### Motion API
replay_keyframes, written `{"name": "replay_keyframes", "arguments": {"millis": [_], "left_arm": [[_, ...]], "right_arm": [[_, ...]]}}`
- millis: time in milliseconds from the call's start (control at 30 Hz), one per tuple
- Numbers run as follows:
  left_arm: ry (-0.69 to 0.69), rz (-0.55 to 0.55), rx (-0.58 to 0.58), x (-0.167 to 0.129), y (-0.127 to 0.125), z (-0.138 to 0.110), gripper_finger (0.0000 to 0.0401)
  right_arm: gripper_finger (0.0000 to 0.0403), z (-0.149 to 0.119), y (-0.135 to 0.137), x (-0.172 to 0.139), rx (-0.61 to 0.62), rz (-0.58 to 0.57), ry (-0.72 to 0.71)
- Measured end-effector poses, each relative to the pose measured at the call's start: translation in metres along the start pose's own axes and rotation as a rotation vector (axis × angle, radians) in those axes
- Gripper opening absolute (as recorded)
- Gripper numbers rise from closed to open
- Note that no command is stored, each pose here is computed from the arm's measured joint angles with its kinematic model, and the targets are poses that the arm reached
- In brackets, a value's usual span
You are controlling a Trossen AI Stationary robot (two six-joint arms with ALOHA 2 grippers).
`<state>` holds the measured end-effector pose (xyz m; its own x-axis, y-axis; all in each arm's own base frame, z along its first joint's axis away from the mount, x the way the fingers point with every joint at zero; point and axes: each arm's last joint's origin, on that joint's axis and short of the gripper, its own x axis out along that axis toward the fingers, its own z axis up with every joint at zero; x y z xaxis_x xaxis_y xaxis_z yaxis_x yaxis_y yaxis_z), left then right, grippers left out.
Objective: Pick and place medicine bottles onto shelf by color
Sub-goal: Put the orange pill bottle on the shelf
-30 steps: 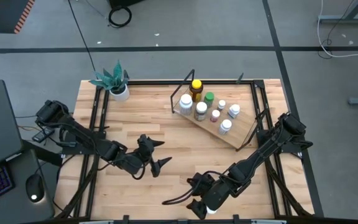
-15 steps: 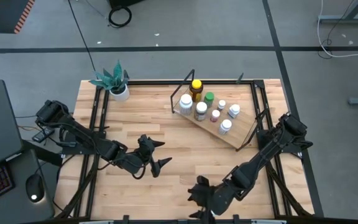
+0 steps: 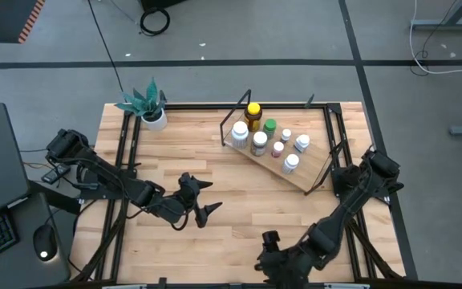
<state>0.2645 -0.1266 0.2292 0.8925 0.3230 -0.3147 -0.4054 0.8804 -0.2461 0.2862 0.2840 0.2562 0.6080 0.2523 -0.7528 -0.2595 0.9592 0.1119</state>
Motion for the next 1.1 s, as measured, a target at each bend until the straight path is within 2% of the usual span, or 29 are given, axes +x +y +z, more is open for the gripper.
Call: {"name": "replay_keyframes", "arguments": {"millis": [100,233,467,700,867,1100], "left_arm": [[0.003,0.002,0.004,0.000,0.000,0.000,0.0384],[0.010,0.007,0.012,0.000,0.001,-0.001,0.0384],[0.021,0.012,0.000,-0.001,0.001,-0.003,0.0384],[0.039,0.014,-0.010,-0.001,0.002,-0.005,0.0384],[0.079,-0.024,-0.004,-0.001,0.002,-0.006,0.0384],[0.087,-0.024,0.002,-0.001,0.002,-0.007,0.0384]], "right_arm": [[0.0304,-0.008,0.009,0.000,-0.059,-0.053,0.004],[0.0307,-0.027,0.018,0.016,-0.103,-0.073,0.096],[0.0322,-0.046,0.022,0.040,-0.036,-0.067,0.218],[0.0329,-0.046,0.020,0.041,-0.015,-0.128,0.189],[0.0327,-0.058,0.023,0.055,-0.002,-0.132,0.240],[0.0324,-0.057,0.024,0.053,0.039,-0.139,0.234]]}}
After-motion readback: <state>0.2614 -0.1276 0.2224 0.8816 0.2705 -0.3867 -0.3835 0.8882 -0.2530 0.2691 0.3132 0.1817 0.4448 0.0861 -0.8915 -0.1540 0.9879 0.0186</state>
